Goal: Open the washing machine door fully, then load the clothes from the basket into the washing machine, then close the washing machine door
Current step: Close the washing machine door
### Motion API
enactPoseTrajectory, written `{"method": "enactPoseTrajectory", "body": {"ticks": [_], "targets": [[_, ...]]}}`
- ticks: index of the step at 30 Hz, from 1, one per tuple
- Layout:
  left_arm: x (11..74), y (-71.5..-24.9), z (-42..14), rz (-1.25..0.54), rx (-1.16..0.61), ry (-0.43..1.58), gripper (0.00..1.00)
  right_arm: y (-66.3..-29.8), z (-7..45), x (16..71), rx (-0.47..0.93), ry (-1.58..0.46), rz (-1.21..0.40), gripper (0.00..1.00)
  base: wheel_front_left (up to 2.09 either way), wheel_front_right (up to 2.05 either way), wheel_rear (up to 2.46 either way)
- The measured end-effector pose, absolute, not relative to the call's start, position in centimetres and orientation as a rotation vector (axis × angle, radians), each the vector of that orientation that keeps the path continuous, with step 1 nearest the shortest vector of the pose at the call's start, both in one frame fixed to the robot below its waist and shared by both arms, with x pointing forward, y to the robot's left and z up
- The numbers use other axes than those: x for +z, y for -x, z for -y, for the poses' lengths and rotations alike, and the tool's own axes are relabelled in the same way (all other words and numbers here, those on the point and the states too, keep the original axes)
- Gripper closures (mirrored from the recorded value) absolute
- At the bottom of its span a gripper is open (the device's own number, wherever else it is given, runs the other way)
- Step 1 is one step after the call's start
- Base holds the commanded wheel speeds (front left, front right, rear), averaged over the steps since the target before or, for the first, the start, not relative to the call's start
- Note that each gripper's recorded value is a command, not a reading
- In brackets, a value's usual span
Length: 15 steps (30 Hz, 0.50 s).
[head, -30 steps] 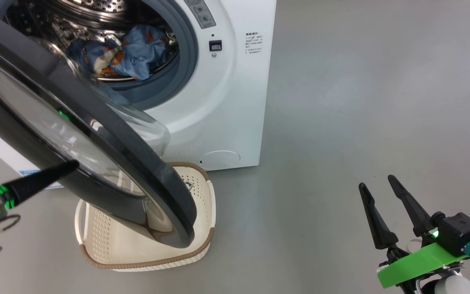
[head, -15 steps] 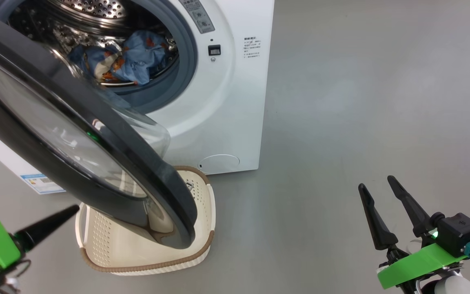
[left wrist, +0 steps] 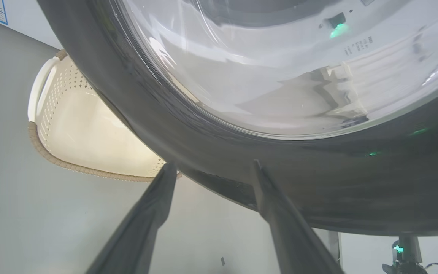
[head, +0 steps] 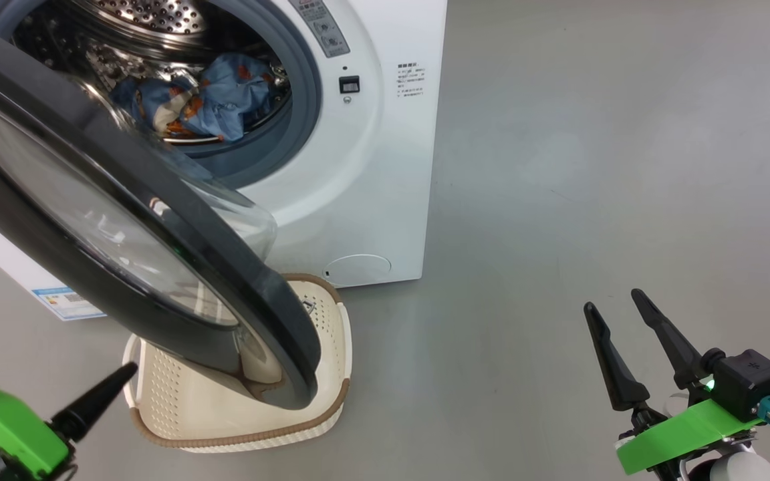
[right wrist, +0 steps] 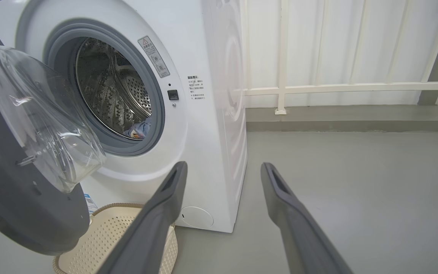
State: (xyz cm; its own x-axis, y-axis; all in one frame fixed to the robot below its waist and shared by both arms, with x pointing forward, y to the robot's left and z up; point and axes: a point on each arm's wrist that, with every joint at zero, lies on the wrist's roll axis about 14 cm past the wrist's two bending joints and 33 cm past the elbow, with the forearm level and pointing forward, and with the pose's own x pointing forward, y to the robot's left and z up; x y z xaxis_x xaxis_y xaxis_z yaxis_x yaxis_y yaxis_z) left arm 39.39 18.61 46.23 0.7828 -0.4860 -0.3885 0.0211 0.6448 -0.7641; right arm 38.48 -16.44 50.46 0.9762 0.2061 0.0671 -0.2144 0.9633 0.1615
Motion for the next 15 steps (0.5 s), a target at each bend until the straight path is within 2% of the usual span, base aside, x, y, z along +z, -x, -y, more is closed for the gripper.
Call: {"method": "enactPoseTrajectory", "body": {"ticks": [7, 15], "targets": [[44.7, -39.8, -19.6, -0.543, -0.211, 0.811, 0.00, -38.5, 16.6, 50.3, 0.208, -0.168, 0.044, 0.00, 0.00, 0.00, 0.00], [44.9, -40.7, -20.5, -0.366, -0.124, 0.770, 0.00, -38.6, 16.7, 50.0, 0.204, -0.169, 0.036, 0.00, 0.00, 0.00, 0.00]]}}
